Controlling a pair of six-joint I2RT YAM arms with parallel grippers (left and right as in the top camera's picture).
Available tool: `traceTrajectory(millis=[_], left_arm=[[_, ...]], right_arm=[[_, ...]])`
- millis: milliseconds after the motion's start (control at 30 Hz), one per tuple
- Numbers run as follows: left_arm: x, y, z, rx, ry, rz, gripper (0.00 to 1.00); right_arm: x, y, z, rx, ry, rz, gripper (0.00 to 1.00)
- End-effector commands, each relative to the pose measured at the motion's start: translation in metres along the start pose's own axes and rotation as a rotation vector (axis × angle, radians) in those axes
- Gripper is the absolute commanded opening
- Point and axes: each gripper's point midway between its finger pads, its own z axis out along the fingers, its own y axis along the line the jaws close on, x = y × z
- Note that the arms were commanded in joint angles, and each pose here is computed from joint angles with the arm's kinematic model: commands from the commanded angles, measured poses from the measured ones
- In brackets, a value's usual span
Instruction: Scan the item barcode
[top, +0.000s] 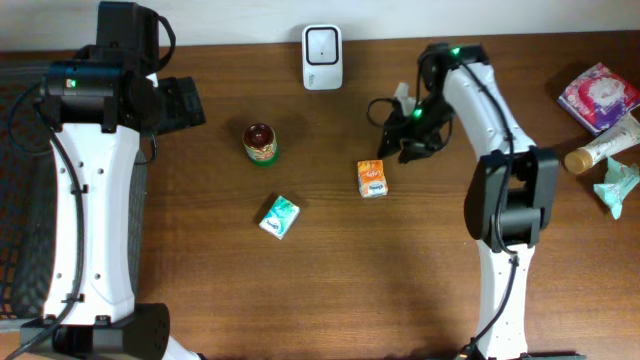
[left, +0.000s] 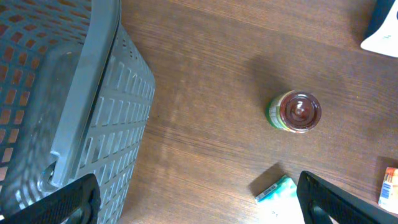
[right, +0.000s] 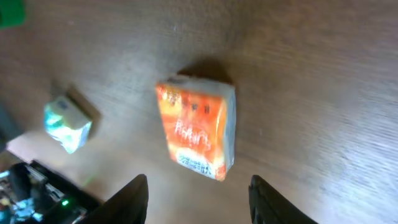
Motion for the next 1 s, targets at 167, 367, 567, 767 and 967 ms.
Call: traceTrajectory(millis=[167, 367, 567, 767, 967], left_arm=[[-0.003, 0.003, -0.004, -0.006, -0.017, 0.006, 0.99], [-0.003, 0.002, -0.004, -0.006, -0.017, 0.006, 0.99], [-0.003, 0.003, -0.004, -0.006, -0.017, 0.006, 0.99], [-0.003, 0.003, -0.004, -0.006, -0.017, 0.006, 0.99], [-0.003, 0.003, -0.004, -0.006, -0.017, 0.006, 0.99]], right_arm=[[0.022, -0.009, 0.065, 0.032, 0.088, 0.023, 0.21], [-0.037, 0.038, 0.016, -0.011, -0.142, -0.1, 0.04], [-0.172, 0.054, -0.125, 0.691, -0.869, -0.339, 0.04], [-0.213, 0.116, -0.087, 0.898, -0.921, -0.81, 0.04], [-0.217, 0.123, -0.075, 0.933, -0.969, -0.725, 0.04]])
